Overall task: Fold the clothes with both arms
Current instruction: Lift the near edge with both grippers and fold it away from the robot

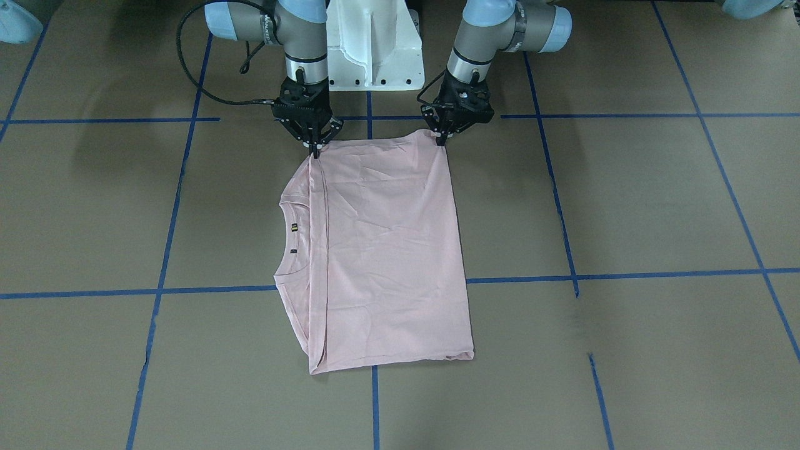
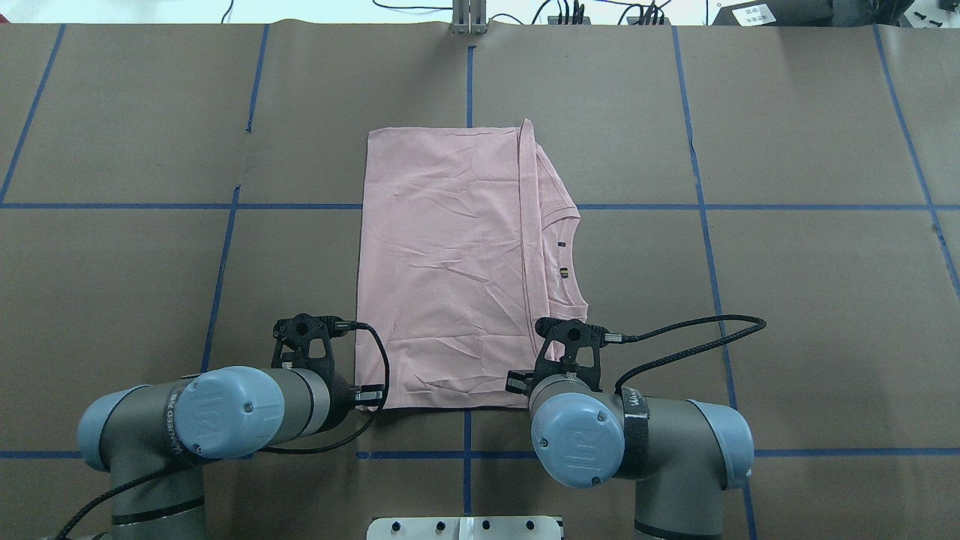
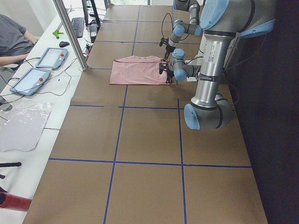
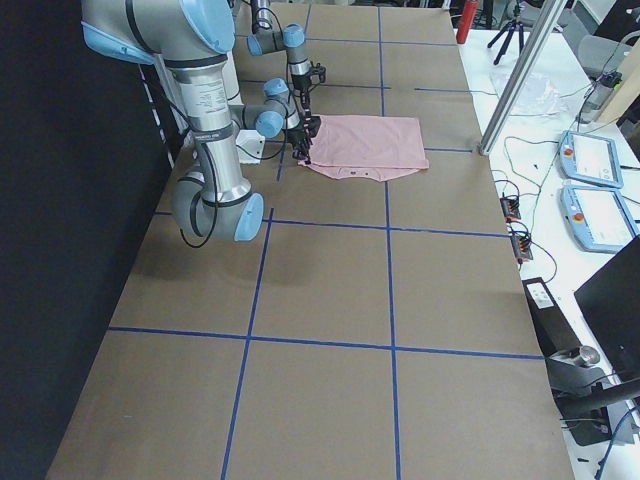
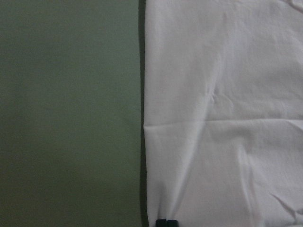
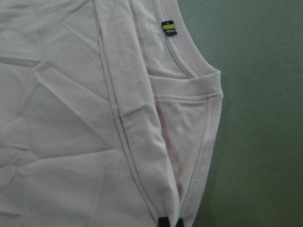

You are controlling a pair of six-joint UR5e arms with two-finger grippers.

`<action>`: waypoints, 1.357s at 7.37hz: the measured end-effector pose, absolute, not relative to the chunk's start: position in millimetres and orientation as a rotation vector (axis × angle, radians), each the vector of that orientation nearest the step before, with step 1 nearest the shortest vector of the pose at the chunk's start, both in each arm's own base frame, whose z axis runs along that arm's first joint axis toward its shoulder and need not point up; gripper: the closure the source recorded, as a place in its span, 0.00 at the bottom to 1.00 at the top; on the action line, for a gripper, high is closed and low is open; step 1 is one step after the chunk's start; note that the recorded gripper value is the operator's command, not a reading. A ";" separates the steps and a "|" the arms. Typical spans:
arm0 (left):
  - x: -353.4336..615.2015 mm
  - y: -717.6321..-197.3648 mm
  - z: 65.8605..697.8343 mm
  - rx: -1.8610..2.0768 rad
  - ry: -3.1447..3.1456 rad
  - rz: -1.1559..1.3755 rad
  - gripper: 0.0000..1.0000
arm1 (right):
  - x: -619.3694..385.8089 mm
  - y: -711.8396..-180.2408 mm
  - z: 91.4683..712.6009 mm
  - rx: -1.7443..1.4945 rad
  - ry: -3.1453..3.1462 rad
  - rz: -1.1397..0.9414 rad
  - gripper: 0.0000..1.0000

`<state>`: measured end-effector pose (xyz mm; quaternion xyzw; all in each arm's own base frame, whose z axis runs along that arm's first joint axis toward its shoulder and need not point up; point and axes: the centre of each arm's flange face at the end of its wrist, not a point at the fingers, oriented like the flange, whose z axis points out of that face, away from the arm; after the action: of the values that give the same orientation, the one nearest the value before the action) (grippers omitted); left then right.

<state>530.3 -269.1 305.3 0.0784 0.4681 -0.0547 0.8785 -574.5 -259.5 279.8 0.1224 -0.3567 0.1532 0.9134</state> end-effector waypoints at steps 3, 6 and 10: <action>503.8 -265.9 273.4 0.164 1.005 -0.110 1.00 | -521.4 -250.0 230.8 0.244 -0.737 0.304 1.00; 401.6 -229.9 182.0 0.092 1.025 -0.063 1.00 | -455.0 -233.1 185.7 0.206 -0.769 0.289 1.00; 380.6 -247.5 157.0 0.150 0.976 0.010 1.00 | -444.2 -230.1 159.9 0.187 -0.789 0.277 1.00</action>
<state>380.6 -247.5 157.0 0.0721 0.4683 0.0048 0.8806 -444.2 -230.1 159.9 0.0907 -0.3825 0.1342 0.9096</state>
